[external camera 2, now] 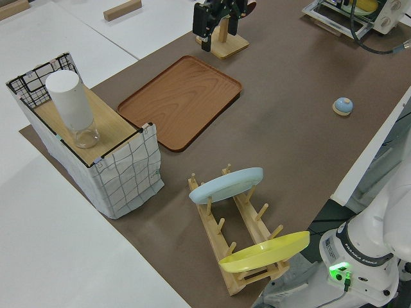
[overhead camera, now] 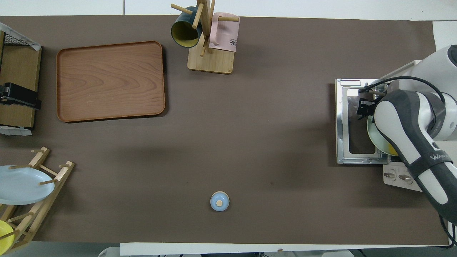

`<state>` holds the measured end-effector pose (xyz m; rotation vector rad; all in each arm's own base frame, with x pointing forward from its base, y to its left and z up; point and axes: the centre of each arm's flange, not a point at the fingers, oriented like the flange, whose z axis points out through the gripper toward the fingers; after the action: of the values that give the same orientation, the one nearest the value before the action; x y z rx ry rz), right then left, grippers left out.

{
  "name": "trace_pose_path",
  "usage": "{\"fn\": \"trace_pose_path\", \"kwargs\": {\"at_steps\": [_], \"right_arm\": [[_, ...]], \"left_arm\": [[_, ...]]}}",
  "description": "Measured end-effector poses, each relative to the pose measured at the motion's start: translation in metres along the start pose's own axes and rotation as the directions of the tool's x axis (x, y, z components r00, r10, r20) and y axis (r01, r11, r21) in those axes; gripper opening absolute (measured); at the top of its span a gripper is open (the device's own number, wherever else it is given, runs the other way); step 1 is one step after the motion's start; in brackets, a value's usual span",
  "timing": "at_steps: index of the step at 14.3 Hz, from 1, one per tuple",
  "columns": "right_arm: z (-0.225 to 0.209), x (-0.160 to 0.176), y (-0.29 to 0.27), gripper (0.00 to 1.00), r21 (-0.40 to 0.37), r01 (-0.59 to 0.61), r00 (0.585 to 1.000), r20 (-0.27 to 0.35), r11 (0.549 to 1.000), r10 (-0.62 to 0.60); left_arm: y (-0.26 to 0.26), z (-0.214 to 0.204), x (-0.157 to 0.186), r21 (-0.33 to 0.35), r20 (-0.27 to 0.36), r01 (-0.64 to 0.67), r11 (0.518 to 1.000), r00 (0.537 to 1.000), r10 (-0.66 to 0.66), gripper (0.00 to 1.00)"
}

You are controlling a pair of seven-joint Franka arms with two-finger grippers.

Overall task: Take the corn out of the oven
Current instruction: 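Grasp the green plate holding the corn with the right gripper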

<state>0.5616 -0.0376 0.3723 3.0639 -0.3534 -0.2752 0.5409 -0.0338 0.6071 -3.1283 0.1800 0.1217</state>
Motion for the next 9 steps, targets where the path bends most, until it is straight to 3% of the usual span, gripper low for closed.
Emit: {"fn": "trace_pose_path", "kwargs": {"at_steps": [5, 7, 9], "right_arm": [[0.008, -0.002, -0.001, 0.2, -0.021, 0.019, 1.0, -0.002, 1.0, -0.019], [0.004, -0.003, -0.007, 0.04, -0.041, 0.039, 0.999, -0.01, 0.998, -0.04], [-0.012, -0.004, -0.034, 0.04, -0.053, 0.077, 0.996, -0.043, 0.996, -0.079]], "left_arm": [[0.0, 0.0, -0.001, 0.0, 0.005, 0.0, 1.0, 1.0, 0.0, 1.0], [-0.004, 0.001, -0.001, 0.001, 0.006, 0.007, 1.0, 1.0, -0.007, 1.0], [-0.017, 0.001, -0.002, 0.0, 0.006, 0.029, 1.0, 1.0, -0.029, 1.0]]}}
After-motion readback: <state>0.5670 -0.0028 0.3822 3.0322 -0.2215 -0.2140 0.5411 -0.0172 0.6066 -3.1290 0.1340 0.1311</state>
